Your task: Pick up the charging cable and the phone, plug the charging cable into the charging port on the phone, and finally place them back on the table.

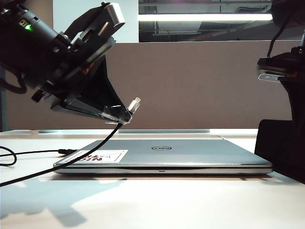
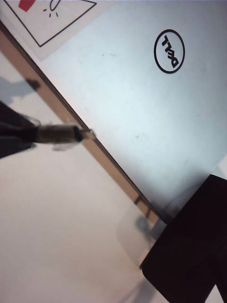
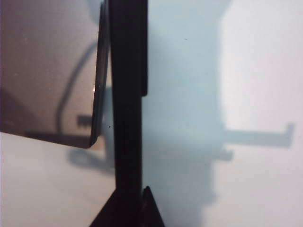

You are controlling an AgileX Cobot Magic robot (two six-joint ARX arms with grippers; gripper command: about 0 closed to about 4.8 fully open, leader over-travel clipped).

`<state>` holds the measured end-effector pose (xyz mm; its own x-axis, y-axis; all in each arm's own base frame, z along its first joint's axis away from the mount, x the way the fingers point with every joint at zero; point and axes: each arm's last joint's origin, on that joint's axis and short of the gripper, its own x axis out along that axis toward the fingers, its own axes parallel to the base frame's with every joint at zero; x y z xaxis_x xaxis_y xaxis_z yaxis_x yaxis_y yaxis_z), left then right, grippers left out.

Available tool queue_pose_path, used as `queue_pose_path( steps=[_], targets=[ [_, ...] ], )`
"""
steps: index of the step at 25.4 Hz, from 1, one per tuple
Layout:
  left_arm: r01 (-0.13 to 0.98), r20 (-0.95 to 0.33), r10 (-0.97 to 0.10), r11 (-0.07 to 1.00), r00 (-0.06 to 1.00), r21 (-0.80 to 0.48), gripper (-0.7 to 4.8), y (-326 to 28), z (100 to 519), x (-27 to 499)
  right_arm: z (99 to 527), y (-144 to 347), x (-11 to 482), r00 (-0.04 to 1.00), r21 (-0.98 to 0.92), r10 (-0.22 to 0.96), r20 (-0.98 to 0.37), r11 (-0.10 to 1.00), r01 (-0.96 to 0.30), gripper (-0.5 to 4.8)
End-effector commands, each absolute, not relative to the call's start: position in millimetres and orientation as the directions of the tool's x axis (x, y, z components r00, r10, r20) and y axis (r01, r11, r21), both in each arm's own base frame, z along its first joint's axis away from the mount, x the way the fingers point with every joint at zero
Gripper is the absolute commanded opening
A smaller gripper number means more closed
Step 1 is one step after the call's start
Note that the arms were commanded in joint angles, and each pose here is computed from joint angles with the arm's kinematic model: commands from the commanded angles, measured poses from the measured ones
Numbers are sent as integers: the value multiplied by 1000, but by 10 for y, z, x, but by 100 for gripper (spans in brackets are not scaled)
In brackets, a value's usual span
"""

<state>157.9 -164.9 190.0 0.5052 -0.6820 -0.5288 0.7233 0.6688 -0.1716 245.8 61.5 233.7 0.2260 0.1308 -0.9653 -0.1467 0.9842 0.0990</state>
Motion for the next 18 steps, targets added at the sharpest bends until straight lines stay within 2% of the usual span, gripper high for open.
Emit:
queue_pose_path(
  steps=[1, 2, 18],
  targets=[
    [727, -515, -689, 666, 510, -171, -8, -1656, 1922, 1584, 2261, 626, 2464, 193, 109, 138, -971, 982, -156, 68],
    [727, -515, -689, 666, 510, -171, -8, -1656, 1922, 1584, 2257, 626, 2465, 191, 108, 138, -972, 982, -156, 86],
    [726, -515, -689, 666, 510, -171, -8, -1656, 1922, 1584, 2067, 673, 2631, 181, 129, 158, -971, 978, -162, 84]
  ],
)
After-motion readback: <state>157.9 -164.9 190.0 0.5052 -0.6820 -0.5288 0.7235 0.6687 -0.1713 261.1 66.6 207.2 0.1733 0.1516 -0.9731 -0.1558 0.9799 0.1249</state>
